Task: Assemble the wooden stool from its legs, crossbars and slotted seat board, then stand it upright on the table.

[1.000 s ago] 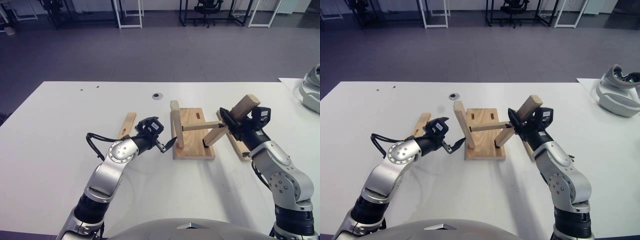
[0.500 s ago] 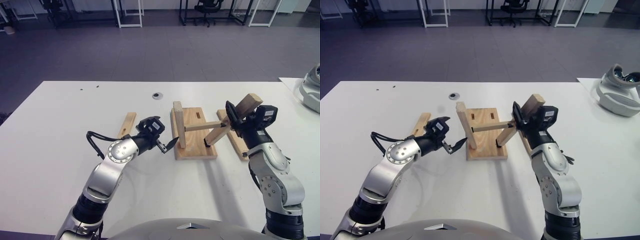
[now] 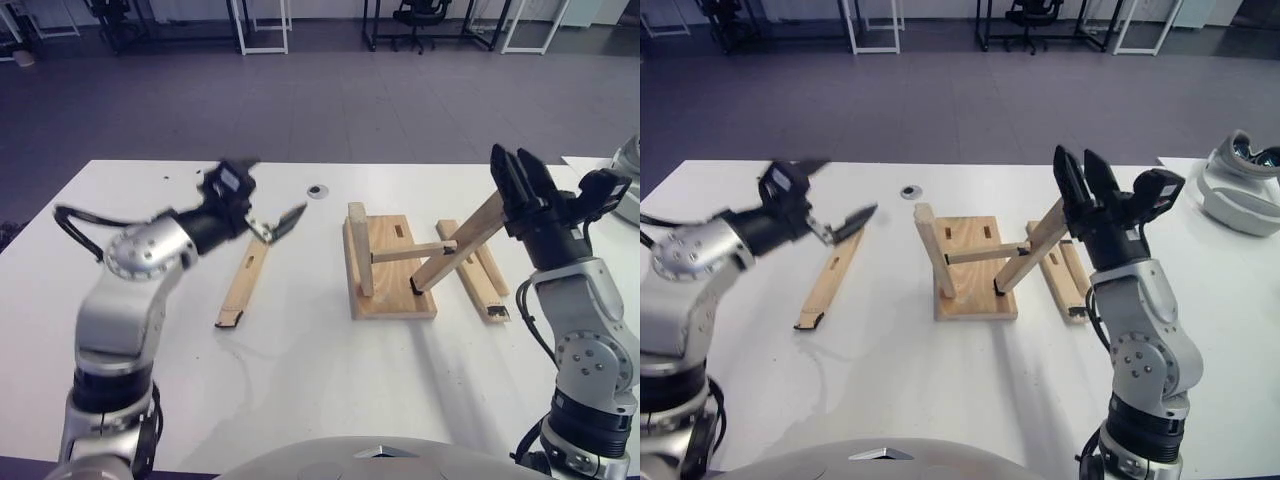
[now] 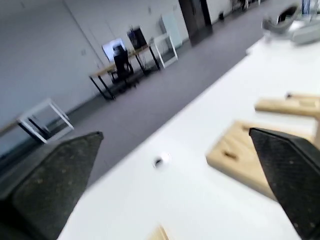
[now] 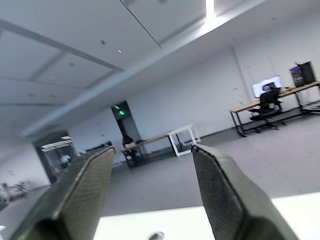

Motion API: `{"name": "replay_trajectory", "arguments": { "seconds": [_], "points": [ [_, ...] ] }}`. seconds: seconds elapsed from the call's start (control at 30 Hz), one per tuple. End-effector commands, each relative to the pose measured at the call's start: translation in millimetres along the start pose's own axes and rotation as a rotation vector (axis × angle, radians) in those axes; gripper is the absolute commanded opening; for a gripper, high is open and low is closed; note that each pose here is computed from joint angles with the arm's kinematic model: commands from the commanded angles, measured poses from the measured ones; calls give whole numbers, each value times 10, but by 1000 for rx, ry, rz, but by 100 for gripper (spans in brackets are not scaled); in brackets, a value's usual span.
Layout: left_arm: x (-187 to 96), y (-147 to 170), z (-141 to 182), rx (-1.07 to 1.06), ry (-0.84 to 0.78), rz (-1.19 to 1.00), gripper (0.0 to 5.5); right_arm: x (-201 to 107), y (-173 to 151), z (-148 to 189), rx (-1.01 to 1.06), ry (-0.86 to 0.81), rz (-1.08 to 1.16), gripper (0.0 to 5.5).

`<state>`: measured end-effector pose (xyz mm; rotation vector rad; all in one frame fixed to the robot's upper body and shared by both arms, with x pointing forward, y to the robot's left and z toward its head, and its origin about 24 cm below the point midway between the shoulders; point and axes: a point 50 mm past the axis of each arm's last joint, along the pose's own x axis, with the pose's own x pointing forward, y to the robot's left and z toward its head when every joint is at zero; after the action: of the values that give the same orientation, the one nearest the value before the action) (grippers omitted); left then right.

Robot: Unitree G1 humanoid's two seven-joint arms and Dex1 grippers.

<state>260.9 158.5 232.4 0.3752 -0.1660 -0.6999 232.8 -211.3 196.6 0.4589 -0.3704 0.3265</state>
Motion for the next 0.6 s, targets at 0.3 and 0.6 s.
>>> {"name": "replay_trajectory", "arguments": {
  "seconds": [0.3,0.6],
  "points": [
    [1235,-720,424,96,226,-752,540,196,-423,130,97,96,46,287],
    [1420,-928,-1,52,370,-840,540,186,-256,-357,329,130,12,287]
  ]
}}
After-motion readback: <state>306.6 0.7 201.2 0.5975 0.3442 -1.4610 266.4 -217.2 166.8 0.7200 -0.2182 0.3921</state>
